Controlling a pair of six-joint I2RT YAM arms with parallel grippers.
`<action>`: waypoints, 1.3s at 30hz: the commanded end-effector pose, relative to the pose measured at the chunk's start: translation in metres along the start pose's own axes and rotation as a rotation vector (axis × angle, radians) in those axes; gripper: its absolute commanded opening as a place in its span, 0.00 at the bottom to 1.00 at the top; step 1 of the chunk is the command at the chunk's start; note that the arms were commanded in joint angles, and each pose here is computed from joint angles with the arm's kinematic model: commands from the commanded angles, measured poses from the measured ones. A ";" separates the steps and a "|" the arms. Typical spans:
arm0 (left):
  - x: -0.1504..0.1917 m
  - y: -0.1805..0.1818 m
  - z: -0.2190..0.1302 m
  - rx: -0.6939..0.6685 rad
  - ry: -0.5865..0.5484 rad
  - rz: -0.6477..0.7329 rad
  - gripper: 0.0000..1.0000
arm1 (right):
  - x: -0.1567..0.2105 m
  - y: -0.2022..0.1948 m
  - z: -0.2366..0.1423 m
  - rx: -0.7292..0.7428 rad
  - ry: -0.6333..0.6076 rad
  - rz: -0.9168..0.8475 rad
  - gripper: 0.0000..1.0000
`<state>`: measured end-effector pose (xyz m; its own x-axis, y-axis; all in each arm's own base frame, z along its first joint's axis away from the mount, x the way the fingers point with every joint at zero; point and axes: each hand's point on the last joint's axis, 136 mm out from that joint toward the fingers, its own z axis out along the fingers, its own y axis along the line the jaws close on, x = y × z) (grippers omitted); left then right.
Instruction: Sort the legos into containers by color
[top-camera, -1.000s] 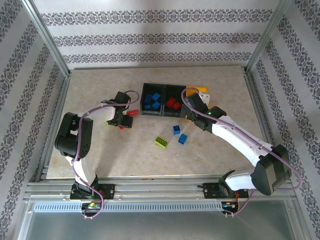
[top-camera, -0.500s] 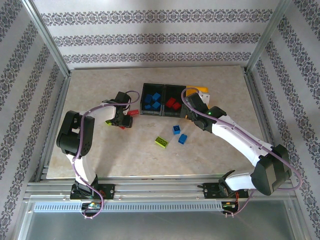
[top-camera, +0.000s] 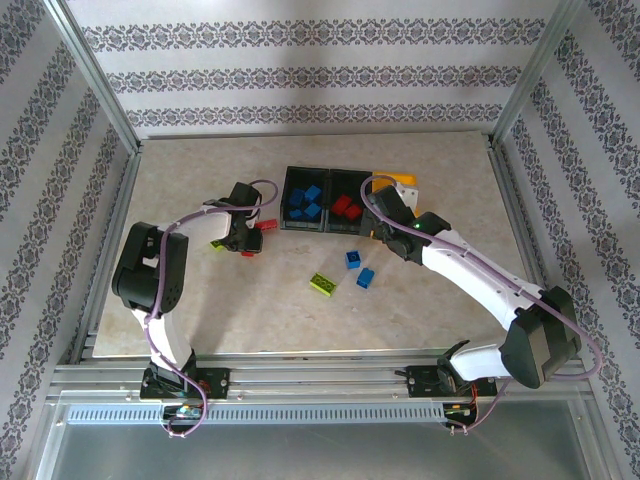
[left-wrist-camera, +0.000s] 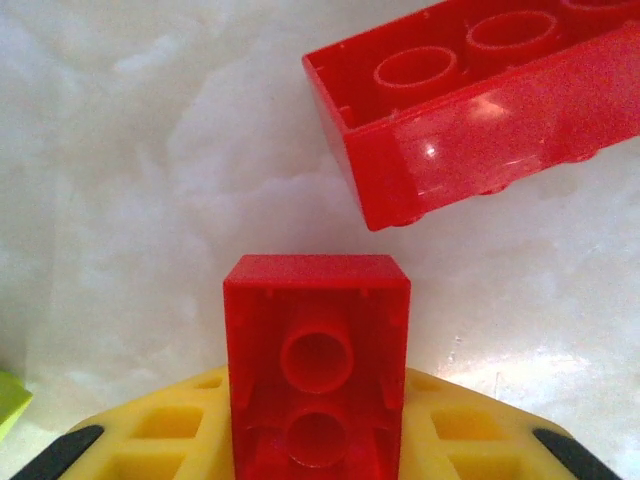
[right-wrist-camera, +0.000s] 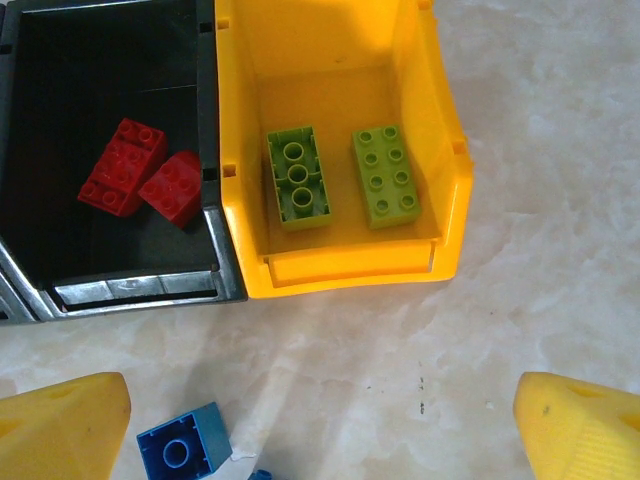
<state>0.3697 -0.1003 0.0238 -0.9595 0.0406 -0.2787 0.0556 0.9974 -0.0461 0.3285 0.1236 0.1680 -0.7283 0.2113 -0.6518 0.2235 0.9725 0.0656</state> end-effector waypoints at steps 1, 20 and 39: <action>-0.006 0.001 -0.019 0.021 -0.036 -0.047 0.30 | -0.003 -0.001 -0.002 0.017 -0.008 -0.013 0.98; -0.085 -0.146 -0.103 0.369 -0.361 0.003 0.28 | -0.005 -0.022 -0.006 0.033 -0.031 0.023 0.98; -0.157 -0.246 -0.066 0.258 -0.357 0.218 0.29 | -0.004 -0.043 -0.016 0.036 -0.055 0.071 0.98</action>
<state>0.4892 -0.3490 0.1510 -0.7554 0.1197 -0.6442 0.3492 0.9055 -0.2412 0.3152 0.0904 0.1792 -0.6815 0.2663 -0.6816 0.2782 0.9558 0.0953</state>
